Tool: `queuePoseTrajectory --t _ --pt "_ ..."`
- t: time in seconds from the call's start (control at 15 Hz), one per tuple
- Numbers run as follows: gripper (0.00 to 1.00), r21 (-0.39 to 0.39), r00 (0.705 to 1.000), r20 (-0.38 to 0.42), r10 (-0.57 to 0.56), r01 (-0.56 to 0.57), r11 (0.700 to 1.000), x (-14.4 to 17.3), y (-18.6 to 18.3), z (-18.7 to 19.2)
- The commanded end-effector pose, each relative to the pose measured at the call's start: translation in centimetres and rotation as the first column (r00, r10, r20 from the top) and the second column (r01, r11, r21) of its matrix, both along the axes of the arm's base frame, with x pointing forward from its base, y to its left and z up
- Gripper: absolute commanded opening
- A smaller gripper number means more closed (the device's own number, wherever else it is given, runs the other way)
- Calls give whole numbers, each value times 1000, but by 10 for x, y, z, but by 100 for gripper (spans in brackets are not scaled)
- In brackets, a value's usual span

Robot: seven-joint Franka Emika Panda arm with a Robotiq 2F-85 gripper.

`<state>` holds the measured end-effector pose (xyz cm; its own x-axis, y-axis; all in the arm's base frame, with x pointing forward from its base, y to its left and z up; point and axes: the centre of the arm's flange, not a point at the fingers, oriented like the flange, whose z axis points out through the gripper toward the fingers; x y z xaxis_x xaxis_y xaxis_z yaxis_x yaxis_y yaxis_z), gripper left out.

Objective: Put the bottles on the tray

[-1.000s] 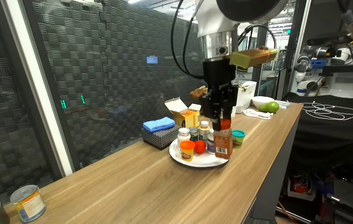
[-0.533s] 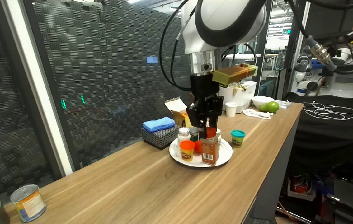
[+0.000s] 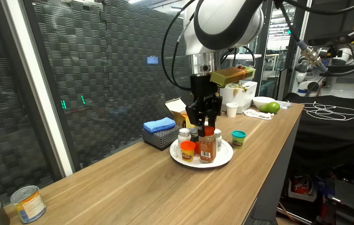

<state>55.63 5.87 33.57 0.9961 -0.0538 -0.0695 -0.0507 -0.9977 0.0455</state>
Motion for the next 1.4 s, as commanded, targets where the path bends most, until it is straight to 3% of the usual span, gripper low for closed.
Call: queuePoseTrajectory --t 0.0,0.33,1.33 --pt "24 3 999 23 -22 21 1000 9 -10 -4" --pt "24 6 999 10 -35 35 999 3 -21 -19" --pt "24 -97 996 73 -44 51 994 0 -41 -16"
